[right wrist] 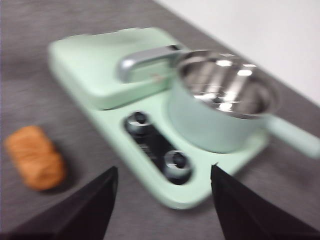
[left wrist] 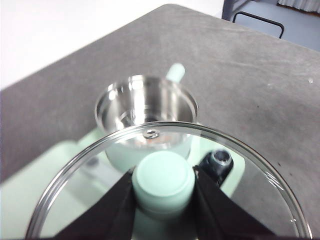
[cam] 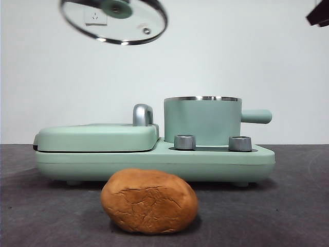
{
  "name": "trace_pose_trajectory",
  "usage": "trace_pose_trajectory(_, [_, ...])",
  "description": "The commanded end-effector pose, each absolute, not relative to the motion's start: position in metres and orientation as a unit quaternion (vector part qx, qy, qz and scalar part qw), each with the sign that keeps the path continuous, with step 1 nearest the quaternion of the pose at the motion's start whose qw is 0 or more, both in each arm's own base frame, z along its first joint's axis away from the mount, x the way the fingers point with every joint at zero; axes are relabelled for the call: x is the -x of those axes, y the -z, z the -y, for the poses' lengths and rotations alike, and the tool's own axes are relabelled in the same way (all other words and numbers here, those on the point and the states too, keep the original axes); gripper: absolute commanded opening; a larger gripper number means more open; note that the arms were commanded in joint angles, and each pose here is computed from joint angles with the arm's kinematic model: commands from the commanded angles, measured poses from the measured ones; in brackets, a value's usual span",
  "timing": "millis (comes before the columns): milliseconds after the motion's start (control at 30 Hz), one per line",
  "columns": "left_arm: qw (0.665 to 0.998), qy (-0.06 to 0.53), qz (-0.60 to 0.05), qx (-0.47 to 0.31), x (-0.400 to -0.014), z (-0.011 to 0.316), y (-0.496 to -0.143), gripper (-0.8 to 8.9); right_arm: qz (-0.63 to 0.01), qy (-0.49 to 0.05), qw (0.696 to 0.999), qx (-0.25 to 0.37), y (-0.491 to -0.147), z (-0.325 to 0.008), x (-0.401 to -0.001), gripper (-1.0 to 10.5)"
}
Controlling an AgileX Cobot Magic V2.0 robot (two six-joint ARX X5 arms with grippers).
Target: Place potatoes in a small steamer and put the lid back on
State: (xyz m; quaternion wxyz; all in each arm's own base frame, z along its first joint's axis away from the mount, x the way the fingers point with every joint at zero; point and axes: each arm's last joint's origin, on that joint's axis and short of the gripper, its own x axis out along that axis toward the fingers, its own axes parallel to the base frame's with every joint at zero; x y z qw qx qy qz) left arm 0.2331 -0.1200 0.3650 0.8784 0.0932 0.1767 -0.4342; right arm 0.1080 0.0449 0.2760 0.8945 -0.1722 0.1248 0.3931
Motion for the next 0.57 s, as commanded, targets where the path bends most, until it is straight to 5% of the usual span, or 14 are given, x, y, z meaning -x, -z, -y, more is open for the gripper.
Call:
trace_pose_trajectory(33, [0.893,0.414,-0.159,-0.068,-0.213,0.105,-0.362,0.18,-0.135,-0.429,0.873,0.188,-0.280,-0.058,-0.111,3.0])
trace_pose_trajectory(233, [0.914,0.366,-0.170,-0.039,-0.180,0.075,-0.340,0.17,-0.200,-0.493,0.818,0.217,-0.279,-0.097,-0.120,3.0])
trace_pose_trajectory(567, [0.936,0.308,-0.169,-0.033,-0.156,0.048,-0.340,0.16,-0.313,-0.524,0.746,0.266,-0.238,-0.162,-0.140,3.5])
